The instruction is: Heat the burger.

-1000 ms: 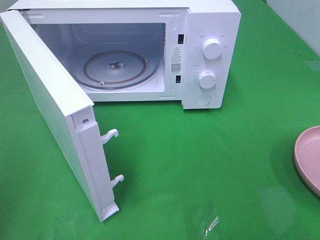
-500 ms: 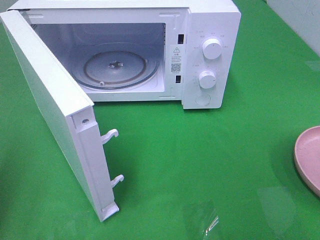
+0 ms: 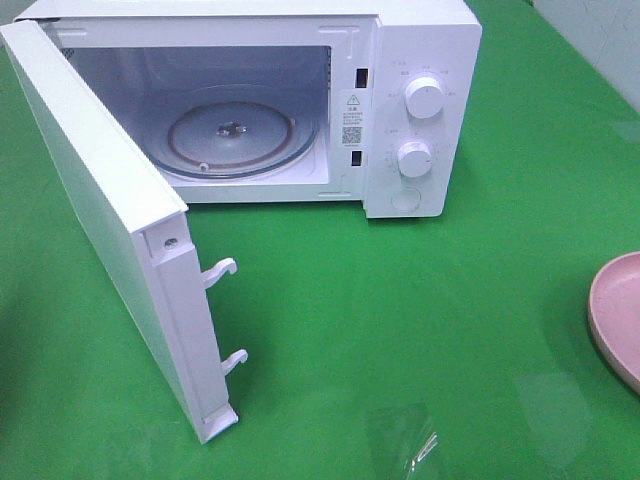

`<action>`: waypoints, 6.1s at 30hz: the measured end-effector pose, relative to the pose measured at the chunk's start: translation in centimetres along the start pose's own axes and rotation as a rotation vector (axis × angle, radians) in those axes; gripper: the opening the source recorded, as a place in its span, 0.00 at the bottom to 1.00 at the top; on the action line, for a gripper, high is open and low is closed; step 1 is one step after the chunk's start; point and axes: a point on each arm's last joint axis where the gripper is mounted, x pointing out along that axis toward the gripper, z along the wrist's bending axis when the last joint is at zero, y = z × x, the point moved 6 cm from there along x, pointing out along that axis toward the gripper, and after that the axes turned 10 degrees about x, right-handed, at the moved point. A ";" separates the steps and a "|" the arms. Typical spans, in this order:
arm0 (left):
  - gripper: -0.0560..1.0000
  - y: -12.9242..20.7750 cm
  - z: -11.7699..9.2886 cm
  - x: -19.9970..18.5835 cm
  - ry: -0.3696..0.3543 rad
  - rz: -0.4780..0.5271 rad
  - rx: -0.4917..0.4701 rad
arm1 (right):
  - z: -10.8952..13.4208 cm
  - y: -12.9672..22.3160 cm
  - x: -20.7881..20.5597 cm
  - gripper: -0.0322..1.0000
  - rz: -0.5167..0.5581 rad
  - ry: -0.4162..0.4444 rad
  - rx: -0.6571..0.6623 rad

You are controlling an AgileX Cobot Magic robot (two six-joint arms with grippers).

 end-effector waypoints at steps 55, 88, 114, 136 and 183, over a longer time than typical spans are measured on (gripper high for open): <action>0.05 -0.7 -17.3 10.7 0.533 -0.103 0.085 | 0.0 0.0 0.0 0.76 0.000 0.000 0.000; 0.05 -2.9 -27.9 15.9 0.601 -0.052 0.145 | 0.0 0.0 0.0 0.76 0.000 0.000 0.000; 0.41 -3.4 -30.5 11.2 0.701 0.204 0.142 | 0.0 0.0 0.0 0.76 0.000 0.000 0.000; 0.98 -3.0 -23.9 -1.4 0.854 0.856 0.366 | 0.0 0.0 0.0 0.76 0.000 0.000 0.000; 0.98 2.0 -2.8 -12.9 0.338 0.712 0.082 | 0.0 0.0 0.0 0.76 0.000 0.000 0.000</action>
